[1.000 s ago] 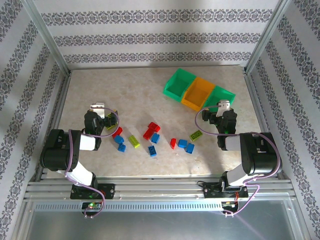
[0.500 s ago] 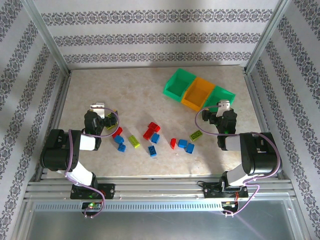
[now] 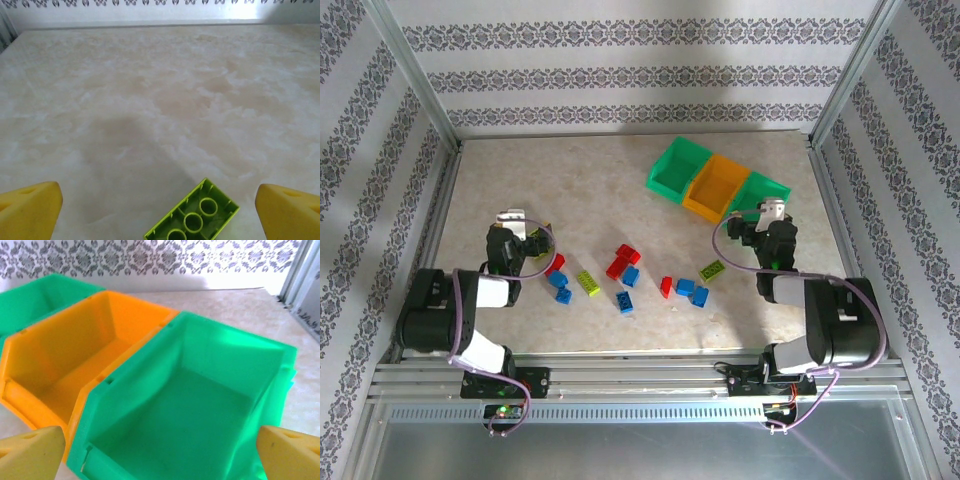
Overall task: Sort the legos into containers by color
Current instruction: Move the container to the top-center of the table.
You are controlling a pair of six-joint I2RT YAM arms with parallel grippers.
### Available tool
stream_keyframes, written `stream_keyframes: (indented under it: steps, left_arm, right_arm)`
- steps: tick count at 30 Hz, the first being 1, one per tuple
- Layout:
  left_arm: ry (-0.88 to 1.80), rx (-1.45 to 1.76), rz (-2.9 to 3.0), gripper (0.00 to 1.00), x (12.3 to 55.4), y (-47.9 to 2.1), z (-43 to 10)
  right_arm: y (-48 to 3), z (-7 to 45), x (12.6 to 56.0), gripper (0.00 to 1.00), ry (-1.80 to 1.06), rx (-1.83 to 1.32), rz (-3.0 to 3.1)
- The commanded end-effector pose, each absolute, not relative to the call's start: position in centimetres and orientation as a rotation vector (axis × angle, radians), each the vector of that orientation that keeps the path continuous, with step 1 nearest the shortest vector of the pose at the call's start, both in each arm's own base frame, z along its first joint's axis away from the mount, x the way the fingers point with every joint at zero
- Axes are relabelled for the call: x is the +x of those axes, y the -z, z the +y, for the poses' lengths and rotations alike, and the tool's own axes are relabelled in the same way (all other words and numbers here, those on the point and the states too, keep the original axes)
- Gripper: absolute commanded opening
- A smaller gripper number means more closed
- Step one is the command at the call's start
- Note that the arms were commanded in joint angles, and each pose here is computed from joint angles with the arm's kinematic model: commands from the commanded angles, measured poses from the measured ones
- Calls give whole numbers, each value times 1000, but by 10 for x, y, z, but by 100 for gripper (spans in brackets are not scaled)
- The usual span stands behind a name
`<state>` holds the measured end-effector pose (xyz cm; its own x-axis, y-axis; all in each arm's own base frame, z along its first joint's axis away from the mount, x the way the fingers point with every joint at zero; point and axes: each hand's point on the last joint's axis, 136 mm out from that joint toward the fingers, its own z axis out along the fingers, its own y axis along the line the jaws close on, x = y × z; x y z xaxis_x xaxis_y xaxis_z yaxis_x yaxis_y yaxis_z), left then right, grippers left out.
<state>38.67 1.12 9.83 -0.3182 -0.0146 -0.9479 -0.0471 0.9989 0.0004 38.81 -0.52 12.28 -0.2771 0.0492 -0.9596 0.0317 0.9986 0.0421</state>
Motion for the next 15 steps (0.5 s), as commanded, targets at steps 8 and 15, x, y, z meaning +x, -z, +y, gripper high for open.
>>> stream_keyframes:
  steps: [8,15]
  left_arm:
    - [-66,-236,1821,100,370,-169,35]
    - [-25,-445,1845,100,352,-182,47]
  right_arm:
    - [-178,-22,374,98,10,382,1932]
    - [-176,14,381,96,111,464,2107]
